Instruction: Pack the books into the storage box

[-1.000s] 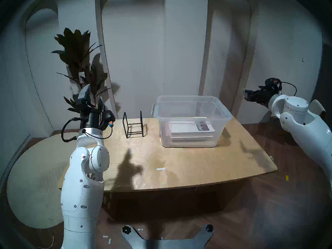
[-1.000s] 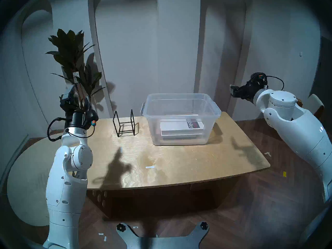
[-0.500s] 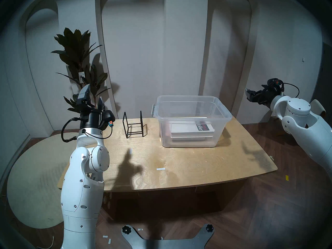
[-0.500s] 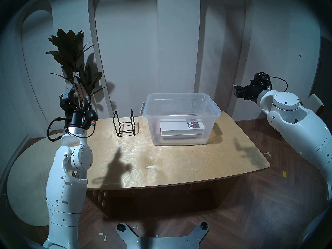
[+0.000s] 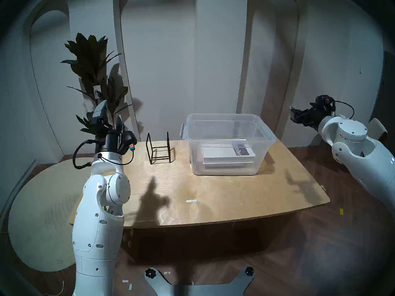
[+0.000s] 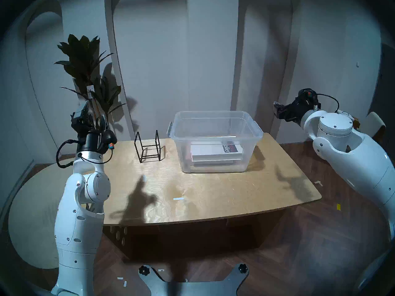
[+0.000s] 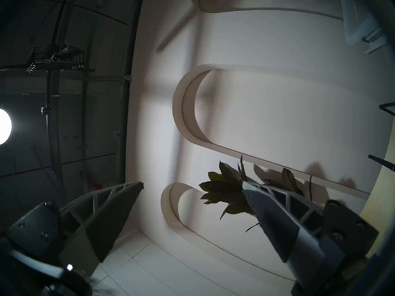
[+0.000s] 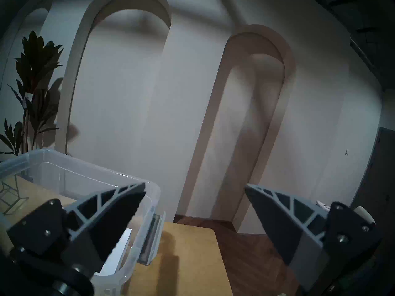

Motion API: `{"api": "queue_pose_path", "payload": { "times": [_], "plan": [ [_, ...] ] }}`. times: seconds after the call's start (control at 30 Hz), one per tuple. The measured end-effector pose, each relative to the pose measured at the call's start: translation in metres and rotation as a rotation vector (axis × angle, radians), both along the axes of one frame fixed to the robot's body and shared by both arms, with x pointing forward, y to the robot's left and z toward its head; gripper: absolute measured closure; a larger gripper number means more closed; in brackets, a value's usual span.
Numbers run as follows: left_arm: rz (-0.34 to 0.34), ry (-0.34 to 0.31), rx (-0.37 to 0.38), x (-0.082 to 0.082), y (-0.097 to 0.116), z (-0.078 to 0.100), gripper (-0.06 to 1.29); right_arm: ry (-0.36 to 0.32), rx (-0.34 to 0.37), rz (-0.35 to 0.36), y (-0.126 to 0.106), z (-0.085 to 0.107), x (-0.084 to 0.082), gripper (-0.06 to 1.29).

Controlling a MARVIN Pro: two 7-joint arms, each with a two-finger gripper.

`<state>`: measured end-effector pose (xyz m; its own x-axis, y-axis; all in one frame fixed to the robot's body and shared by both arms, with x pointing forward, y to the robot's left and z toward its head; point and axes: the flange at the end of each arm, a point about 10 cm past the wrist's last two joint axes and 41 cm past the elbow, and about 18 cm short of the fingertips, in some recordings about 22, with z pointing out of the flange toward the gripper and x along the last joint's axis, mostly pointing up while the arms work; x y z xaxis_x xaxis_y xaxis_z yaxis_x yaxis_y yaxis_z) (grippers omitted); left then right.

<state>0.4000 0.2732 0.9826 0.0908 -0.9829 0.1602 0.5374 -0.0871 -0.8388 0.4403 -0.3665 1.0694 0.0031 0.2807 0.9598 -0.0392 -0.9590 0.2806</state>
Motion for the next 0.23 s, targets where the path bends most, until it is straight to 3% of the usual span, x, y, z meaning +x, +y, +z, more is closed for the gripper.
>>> {"api": "queue_pose_path", "payload": {
  "times": [0.23],
  "plan": [
    [0.0, 0.0, 0.0, 0.0, -0.0001, 0.0, -0.02, -0.002, -0.003, -0.003, 0.0003, 0.0002, -0.0003, -0.02]
  ]
}}
